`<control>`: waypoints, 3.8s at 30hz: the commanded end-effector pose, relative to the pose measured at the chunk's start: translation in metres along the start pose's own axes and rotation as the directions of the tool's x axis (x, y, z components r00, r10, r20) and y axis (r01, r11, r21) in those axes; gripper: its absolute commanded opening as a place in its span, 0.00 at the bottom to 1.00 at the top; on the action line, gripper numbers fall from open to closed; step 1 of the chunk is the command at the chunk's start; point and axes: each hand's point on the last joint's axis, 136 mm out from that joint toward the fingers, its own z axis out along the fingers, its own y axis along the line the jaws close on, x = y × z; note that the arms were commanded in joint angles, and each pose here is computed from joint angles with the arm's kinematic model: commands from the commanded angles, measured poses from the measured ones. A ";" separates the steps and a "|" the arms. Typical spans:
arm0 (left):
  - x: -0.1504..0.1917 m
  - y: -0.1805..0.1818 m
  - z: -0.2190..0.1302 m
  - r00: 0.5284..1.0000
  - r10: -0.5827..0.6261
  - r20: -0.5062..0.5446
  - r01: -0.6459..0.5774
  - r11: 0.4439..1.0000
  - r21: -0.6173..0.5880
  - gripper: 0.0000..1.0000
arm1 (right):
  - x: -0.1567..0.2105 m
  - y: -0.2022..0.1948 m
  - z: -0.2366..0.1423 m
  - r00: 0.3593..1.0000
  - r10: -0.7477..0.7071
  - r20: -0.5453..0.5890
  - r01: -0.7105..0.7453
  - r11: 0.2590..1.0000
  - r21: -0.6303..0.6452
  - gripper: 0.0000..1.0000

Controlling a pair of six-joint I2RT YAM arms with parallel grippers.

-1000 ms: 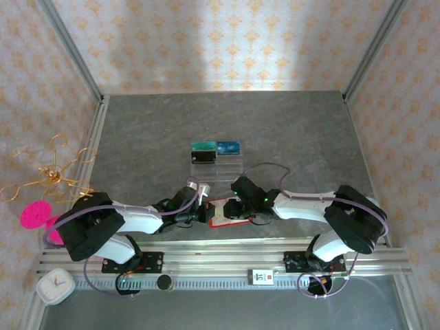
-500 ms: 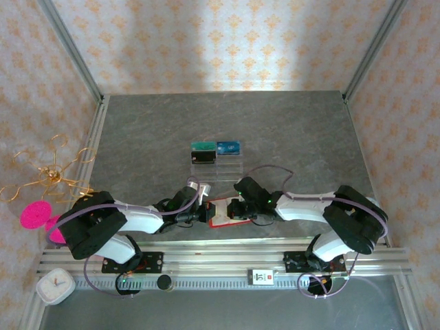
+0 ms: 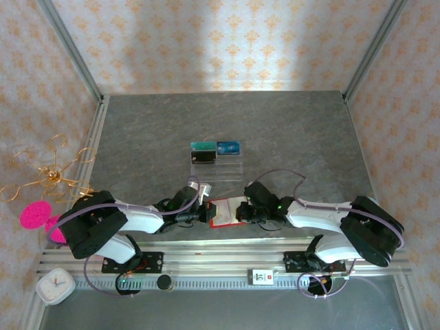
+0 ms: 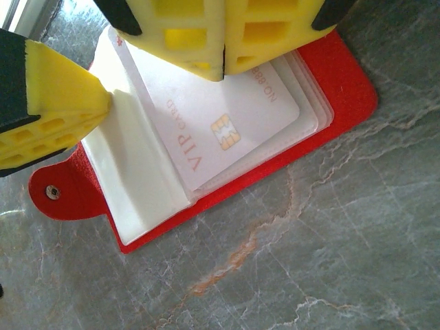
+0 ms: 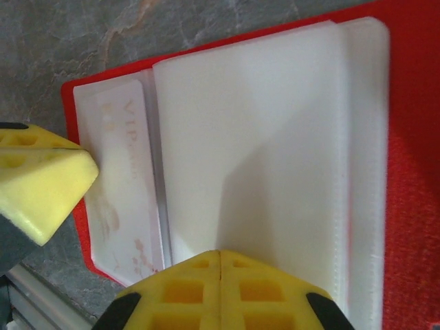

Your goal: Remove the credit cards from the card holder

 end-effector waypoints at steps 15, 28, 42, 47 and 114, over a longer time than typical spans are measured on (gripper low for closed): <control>0.040 0.042 0.000 0.990 -0.025 -0.136 0.005 0.990 -0.142 0.00 | -0.003 0.033 0.007 0.995 -0.092 -0.040 0.088 0.993 -0.079 0.20; 0.041 0.041 0.000 0.990 -0.023 -0.136 0.005 0.991 -0.133 0.00 | 0.001 0.028 0.012 0.993 -0.095 -0.070 0.091 0.995 -0.050 0.21; 0.043 0.040 0.000 0.990 -0.031 -0.137 0.014 0.992 -0.126 0.00 | 0.010 0.022 0.017 0.995 -0.043 -0.094 0.036 0.997 -0.071 0.00; 0.043 0.041 0.000 0.990 -0.032 -0.139 0.014 0.992 -0.128 0.00 | 0.005 0.008 0.010 0.999 0.021 -0.038 -0.022 0.999 -0.036 0.00; 0.048 0.039 -0.005 0.986 -0.030 -0.166 0.009 0.992 -0.129 0.00 | -0.003 -0.030 -0.015 0.995 0.067 0.077 -0.075 0.992 0.098 0.00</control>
